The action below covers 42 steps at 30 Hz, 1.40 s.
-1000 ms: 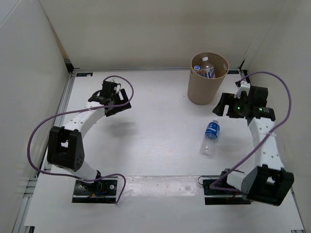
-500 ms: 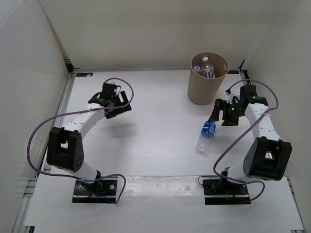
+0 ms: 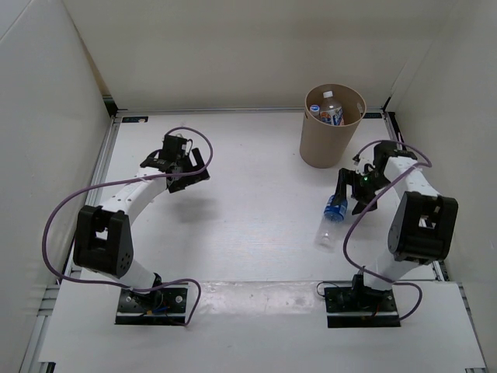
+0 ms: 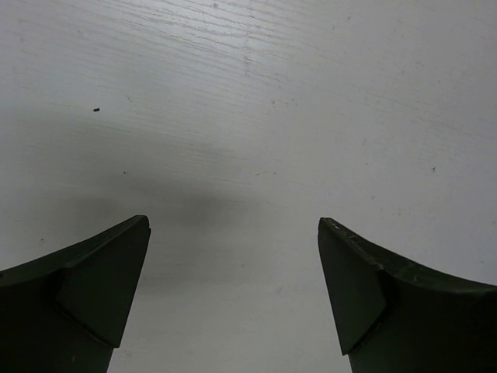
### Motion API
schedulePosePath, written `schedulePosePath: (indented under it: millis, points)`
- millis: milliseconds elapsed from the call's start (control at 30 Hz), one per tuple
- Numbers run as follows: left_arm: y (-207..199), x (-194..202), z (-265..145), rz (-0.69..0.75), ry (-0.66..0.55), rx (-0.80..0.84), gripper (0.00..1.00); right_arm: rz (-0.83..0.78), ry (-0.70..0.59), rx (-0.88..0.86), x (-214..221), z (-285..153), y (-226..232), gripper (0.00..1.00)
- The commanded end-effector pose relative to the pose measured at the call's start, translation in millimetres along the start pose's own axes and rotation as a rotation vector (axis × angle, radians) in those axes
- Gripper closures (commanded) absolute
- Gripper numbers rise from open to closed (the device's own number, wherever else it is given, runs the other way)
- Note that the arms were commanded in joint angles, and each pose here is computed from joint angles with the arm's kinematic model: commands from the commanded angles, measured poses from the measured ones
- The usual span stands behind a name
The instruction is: Put the plastic bottles in the bin
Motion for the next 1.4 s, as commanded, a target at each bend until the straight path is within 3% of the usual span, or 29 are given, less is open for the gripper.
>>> schedulePosePath:
  millis: [0, 233, 633, 800, 1000, 1133, 1233, 1300, 1367]
  points:
    - [-3, -8, -13, -0.017, -0.047, 0.029, 0.00, -0.048, 0.072, 0.018, -4, -4, -1, 0.10]
    - [3, -9, -10, -0.033, -0.047, 0.016, 0.00, -0.061, 0.167, 0.064, -7, 8, -4, 0.11]
    - [5, -15, -6, -0.047, -0.047, 0.005, 0.00, -0.054, 0.273, 0.142, 10, 22, -20, 0.34]
    - [2, -18, -6, -0.054, -0.049, 0.010, 0.00, -0.068, 0.292, 0.145, 11, 25, -21, 0.34]
    - [3, -17, -6, -0.054, -0.043, 0.003, 0.00, -0.093, 0.299, 0.137, 11, 27, -17, 0.47]
    - [3, -18, -6, -0.058, -0.044, 0.002, 0.00, -0.098, 0.320, 0.121, 14, 29, -16, 0.47]
    - [3, -17, -6, -0.058, -0.041, 0.000, 0.00, -0.123, 0.350, 0.119, 20, 33, -15, 0.57]
    - [5, -15, -6, -0.058, -0.035, -0.004, 0.00, -0.134, 0.352, 0.120, 21, 33, -14, 0.57]
    - [5, -15, -7, -0.058, -0.037, -0.002, 0.00, -0.150, 0.356, 0.126, 20, 35, -12, 0.48]
Point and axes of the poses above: each gripper's point midway between its finger pads, its own z axis out along the fingers, its own y axis along the line the jaws close on, x = y × z, the point moved 7 cm from there along -z, back along the fingers, and after that the axes turned 6 degrees about -z, right-handed, at the moved point
